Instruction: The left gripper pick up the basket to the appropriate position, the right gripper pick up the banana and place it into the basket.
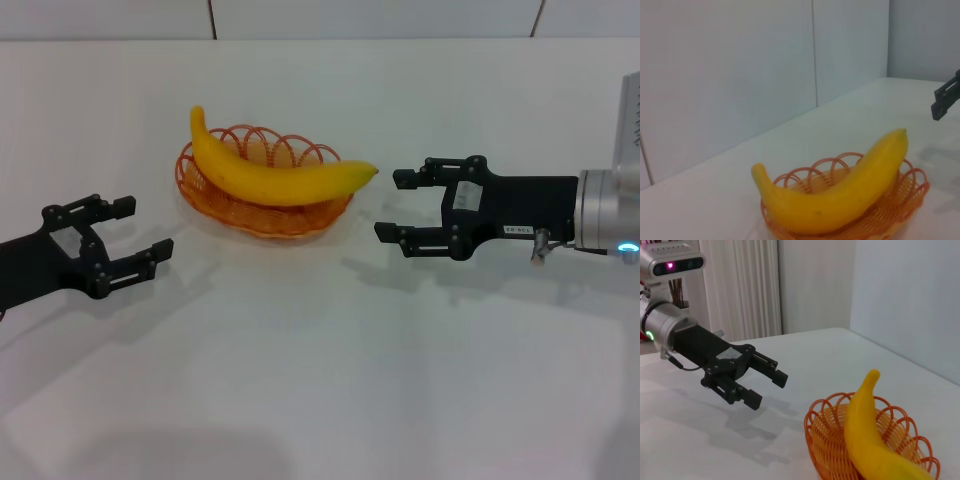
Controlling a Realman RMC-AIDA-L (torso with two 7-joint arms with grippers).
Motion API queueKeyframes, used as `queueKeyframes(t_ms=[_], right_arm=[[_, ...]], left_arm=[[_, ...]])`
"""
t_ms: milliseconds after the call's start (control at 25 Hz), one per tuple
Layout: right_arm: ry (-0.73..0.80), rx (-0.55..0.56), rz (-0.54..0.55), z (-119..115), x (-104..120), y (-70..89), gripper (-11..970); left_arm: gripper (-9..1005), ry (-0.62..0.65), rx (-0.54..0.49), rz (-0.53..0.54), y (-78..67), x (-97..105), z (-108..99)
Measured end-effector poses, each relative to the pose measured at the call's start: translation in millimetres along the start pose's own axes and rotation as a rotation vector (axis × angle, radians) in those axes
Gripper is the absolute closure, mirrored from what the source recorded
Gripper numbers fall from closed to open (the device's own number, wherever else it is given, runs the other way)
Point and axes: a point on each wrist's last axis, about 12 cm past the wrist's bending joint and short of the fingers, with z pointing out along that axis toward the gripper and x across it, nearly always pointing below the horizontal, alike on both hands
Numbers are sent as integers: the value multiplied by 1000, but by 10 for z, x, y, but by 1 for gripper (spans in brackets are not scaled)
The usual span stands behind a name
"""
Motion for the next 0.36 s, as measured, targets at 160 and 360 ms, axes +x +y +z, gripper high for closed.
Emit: queueKeyframes(t_ms=[160, 360], right_arm=[[0, -1, 0, 0, 2, 2, 214], [1, -1, 1, -1, 3, 3, 214]], left_arm=[[239, 0, -1, -1, -1, 4, -4], [239, 0, -2, -2, -1, 5, -6]])
